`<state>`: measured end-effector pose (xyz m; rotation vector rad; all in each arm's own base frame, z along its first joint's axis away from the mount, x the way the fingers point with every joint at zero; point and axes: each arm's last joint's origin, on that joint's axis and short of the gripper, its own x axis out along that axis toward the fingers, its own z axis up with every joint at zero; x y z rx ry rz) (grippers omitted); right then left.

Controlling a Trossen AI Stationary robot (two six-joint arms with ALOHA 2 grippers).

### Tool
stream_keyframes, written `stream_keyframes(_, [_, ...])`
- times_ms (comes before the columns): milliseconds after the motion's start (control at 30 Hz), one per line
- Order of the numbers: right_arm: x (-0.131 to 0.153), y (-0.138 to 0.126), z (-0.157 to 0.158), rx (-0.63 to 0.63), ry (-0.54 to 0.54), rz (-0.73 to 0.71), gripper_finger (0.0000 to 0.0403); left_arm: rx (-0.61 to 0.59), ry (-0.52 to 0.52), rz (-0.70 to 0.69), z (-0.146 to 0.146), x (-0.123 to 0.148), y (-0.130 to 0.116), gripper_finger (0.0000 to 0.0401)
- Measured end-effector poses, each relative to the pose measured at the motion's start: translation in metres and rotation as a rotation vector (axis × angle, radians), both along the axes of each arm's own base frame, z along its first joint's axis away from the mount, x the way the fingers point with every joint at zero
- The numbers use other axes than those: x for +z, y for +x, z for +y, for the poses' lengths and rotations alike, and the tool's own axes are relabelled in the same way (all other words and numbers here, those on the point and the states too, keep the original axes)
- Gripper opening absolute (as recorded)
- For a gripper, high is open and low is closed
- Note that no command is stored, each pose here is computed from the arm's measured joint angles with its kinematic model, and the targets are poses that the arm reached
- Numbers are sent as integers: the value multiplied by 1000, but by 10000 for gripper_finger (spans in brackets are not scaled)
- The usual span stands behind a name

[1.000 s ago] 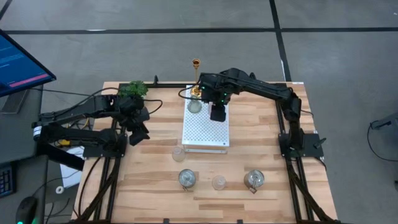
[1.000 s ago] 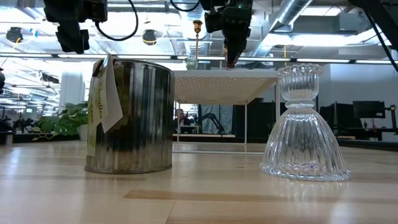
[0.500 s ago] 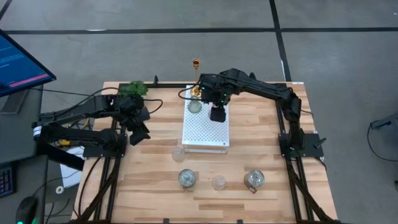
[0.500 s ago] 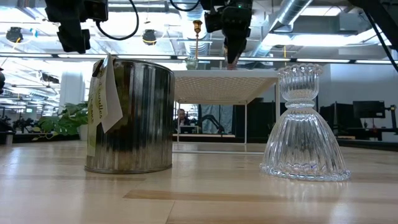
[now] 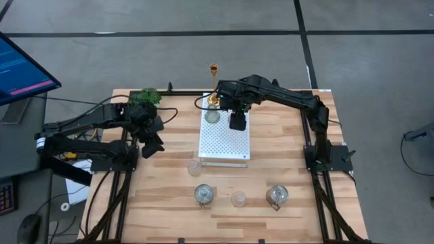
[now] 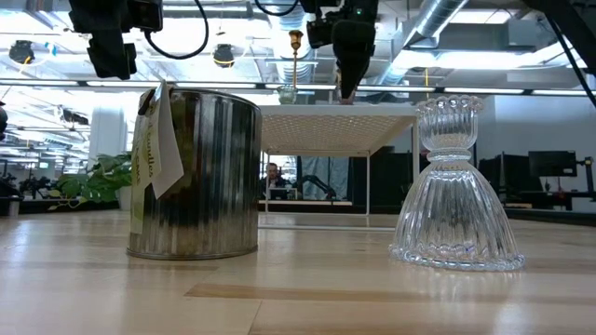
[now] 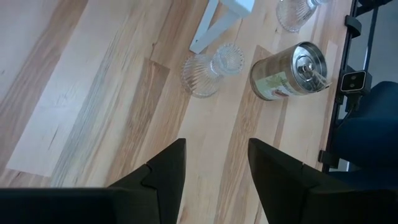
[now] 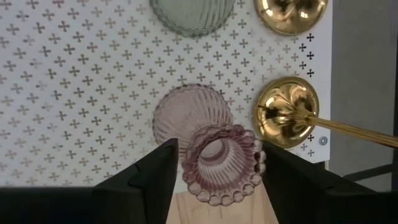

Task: Pick & Place candle stick holders
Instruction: Put the pink glass candle holder on the shelf, then put the right silver scented candle on the shelf

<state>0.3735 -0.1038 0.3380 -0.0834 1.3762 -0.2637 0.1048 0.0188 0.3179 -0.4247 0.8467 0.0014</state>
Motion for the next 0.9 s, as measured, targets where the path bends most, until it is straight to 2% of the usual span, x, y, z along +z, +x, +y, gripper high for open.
stream_keyframes(133, [2,1,3,8,0,-3,206,0,1,-3,0,0,0,172])
stream_keyframes(400, [26,0,6,13,-24,-94,204,0,3,-10,0,1,1,172])
stream_keyframes(667, [64,-9,22,27,-38,-205,204,0,3,-12,0,1,1,172])
stream_keyframes(800, [83,-34,45,-37,0,-222,204,6,-2,-11,0,1,1,172])
stream_keyframes(900, [100,-54,66,-117,47,-308,204,9,-4,-11,0,1,1,172])
